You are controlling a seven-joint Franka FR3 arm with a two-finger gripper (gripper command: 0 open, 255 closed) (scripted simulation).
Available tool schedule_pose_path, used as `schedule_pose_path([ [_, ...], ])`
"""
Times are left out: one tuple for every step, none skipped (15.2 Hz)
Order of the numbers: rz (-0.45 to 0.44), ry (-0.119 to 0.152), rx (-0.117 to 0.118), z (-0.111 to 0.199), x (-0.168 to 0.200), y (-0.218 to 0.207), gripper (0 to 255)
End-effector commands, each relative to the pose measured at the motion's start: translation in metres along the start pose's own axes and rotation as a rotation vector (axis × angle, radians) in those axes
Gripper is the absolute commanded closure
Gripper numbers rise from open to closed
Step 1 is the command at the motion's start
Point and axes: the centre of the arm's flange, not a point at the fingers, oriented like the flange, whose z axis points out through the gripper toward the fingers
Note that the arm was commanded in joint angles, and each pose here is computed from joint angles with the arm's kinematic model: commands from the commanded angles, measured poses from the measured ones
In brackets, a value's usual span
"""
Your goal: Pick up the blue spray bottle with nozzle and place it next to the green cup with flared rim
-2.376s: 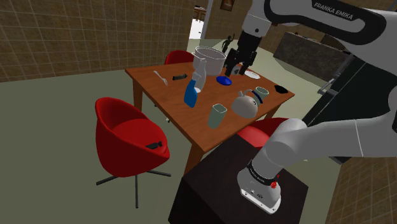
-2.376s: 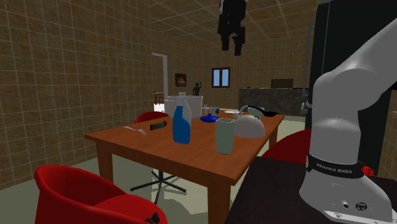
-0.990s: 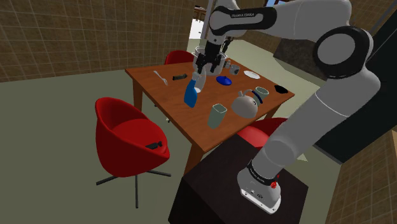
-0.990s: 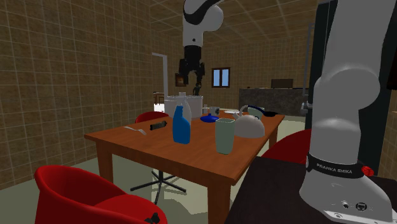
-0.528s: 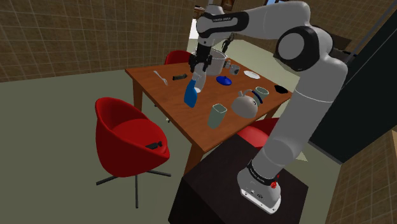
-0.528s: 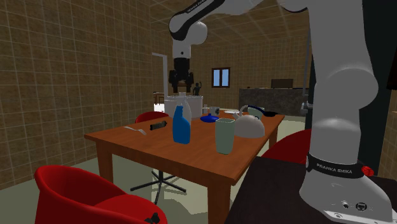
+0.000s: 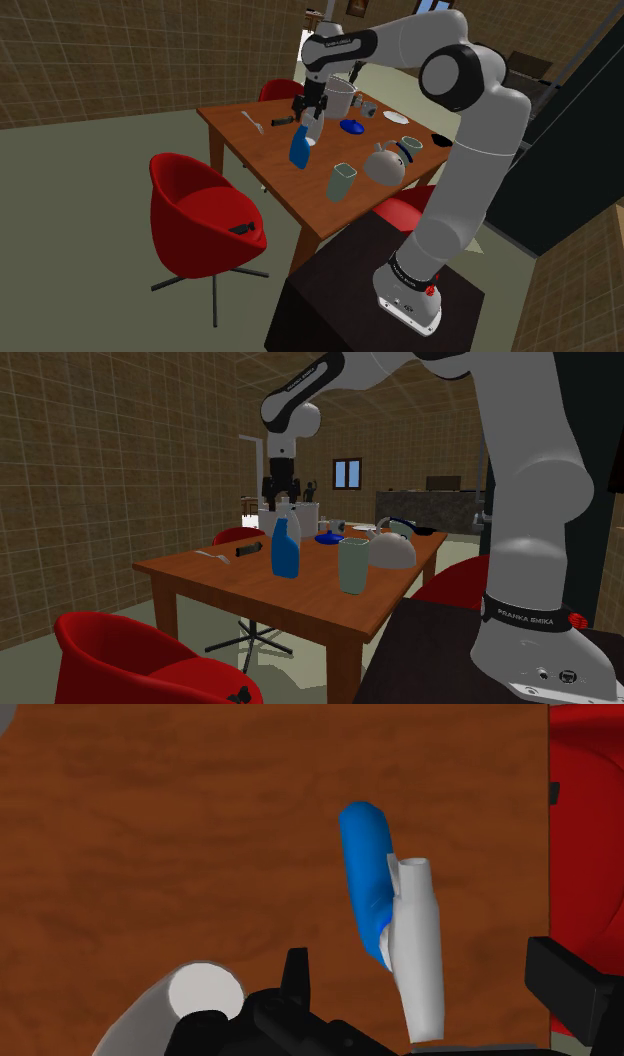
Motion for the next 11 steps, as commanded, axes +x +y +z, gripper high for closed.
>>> schedule_pose_path([
  [0.0,0.0,0.0,0.0078,-0.001,0.0009,0],
  [0.0,0.0,0.0,0.0078,-0.0009,0.0009,0],
  [0.0,0.0,0.0,0.0078,-0.0009,0.0009,0],
  [0.0,0.0,0.0,0.0078,-0.0009,0.0009,0],
  [0.0,0.0,0.0,0.0078,-0.0009,0.0009,0],
  [0.0,0.0,0.0,0.0078,-0.0009,0.0009,0],
  [0.0,0.0,0.0,0.0078,-0.0009,0.0009,0],
  [0.0,0.0,0.0,0.0077,-0.001,0.0009,0],
  [0.0,0.0,0.0,0.0077,-0.001,0.0009,255],
  [0.0,0.0,0.0,0.0077,-0.001,0.0009,255],
  [0.0,0.0,0.0,0.0077,-0.001,0.0009,255],
])
